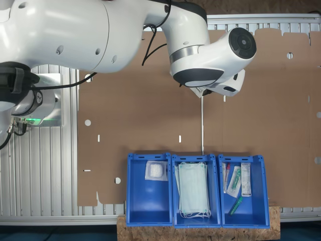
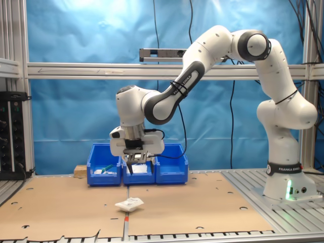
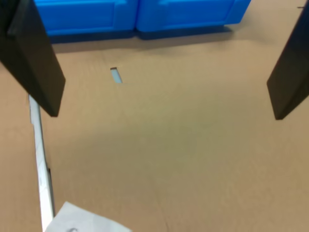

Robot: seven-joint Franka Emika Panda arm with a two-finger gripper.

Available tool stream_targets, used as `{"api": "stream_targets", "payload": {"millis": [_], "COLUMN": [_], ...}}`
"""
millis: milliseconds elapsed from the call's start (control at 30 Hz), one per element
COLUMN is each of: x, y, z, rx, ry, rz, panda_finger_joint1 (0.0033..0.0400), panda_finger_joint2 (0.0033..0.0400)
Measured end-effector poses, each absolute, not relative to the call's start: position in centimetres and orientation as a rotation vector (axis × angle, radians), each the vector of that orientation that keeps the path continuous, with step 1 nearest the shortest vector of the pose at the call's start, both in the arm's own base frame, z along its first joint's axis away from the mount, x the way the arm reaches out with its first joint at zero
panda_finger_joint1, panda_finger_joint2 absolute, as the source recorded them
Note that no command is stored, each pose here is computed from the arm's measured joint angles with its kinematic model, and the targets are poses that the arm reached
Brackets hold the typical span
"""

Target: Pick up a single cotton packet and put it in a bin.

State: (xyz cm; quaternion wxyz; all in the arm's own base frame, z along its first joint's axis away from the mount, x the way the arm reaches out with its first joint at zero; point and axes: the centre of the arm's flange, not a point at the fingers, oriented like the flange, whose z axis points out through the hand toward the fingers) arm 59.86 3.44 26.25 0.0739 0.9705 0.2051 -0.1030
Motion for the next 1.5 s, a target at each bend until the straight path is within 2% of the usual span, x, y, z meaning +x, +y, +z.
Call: {"api": "stream_targets", "payload": {"millis": [567,1233,1500], "x": [62.8,65.2,65.5], "y": [4.7,7.2,8.2], "z": [23.3,21.6,20.3], "rx": [2.892,2.915,2.923], "ry": [0.629,0.656,0.670], "rz": [-0.313,-0.224,-0.211], "panda_finger_joint1": [0.0400,0.0400,0.0400], "panda_finger_joint2": [0.0400,0.0400,0.0400]}}
